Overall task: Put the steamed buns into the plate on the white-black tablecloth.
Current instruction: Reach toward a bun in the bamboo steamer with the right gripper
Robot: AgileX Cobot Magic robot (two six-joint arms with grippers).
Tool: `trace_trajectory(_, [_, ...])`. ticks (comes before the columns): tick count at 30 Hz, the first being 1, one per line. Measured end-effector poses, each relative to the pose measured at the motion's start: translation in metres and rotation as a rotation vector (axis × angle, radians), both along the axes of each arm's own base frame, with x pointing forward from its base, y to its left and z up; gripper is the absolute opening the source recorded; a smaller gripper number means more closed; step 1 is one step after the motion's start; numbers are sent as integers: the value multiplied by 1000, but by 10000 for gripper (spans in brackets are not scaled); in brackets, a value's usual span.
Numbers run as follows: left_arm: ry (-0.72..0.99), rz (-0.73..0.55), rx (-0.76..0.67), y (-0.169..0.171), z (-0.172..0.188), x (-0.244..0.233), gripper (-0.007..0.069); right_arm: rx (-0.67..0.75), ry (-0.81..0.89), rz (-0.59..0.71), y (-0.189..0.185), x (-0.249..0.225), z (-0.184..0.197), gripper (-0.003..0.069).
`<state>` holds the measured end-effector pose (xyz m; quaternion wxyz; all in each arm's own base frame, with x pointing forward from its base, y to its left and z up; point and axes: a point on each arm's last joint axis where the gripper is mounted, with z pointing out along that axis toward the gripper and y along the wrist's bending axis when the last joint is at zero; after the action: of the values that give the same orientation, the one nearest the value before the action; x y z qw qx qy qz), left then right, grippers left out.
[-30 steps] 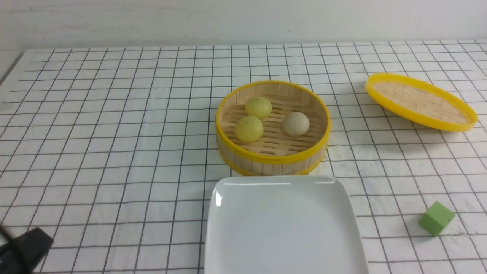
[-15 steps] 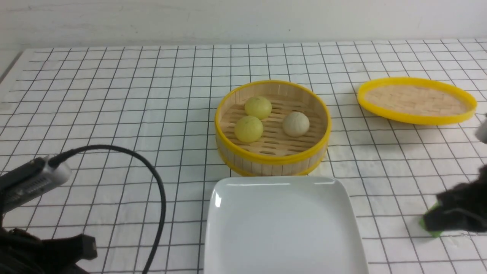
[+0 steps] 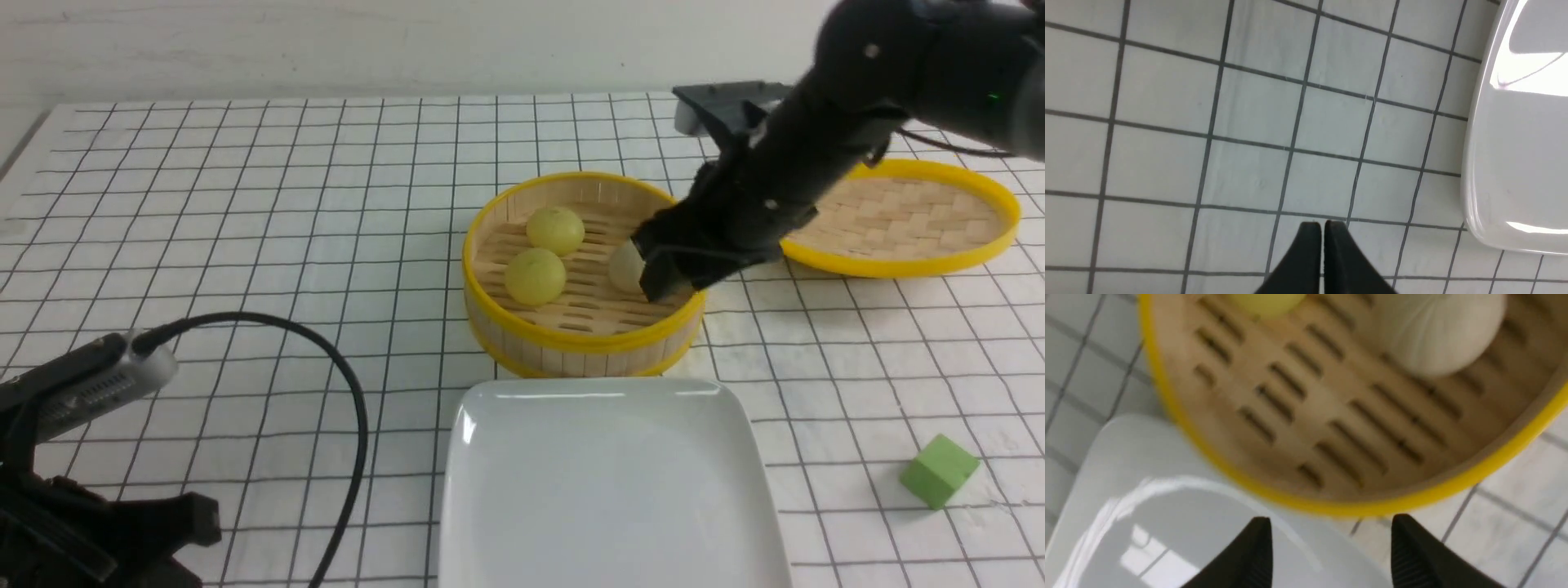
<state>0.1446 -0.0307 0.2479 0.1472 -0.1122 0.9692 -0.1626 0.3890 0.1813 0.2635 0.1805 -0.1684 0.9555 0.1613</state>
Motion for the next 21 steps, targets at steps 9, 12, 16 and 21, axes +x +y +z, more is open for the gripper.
trace_trajectory(9, [-5,1,3,0,0,0,55,-91,-13,-91,18,73,-54,399])
trace_trajectory(12, [-5,1,3,0,0,0,55,-84,6,-93,21,77,-63,298])
trace_trajectory(16, [-5,1,3,0,0,0,55,-88,10,-69,19,71,-47,88])
trace_trajectory(21, [-5,0,7,1,0,0,58,-82,25,26,13,43,7,22])
